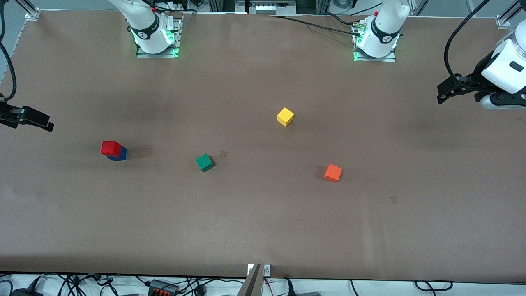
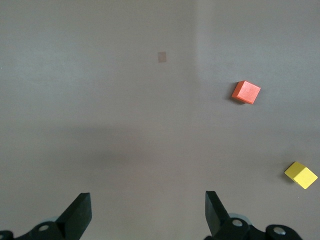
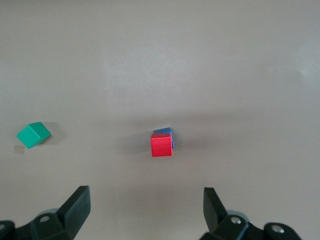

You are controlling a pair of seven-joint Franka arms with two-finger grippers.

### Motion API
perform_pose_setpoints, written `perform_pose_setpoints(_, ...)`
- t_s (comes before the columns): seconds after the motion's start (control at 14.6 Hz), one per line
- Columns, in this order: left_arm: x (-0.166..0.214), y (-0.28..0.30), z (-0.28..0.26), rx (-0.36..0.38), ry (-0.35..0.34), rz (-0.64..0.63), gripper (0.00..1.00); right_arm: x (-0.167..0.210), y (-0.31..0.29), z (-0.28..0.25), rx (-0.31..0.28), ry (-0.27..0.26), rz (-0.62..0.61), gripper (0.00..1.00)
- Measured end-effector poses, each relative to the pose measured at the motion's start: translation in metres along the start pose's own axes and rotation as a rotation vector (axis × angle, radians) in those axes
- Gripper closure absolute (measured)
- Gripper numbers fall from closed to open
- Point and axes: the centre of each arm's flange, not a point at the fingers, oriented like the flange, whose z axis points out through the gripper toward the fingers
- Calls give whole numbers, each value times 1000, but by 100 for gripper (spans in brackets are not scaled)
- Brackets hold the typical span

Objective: Pass red block to right arm, stack on blue

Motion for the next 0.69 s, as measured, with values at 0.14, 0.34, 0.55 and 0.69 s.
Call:
perform_pose_setpoints(0.14,0,0,0,0,0,0,0,0,-1,1,1,1,-2,0)
perform_pose_setpoints(0.34,0,0,0,0,0,0,0,-2,-5,7,3,12,-5,0)
perform_pose_setpoints(0.55,0,0,0,0,0,0,0,-22,-5,17,5,20,-4,0)
perform_pose_setpoints(0.69,0,0,0,0,0,0,0,-35,-5,17,6,12,-5,0)
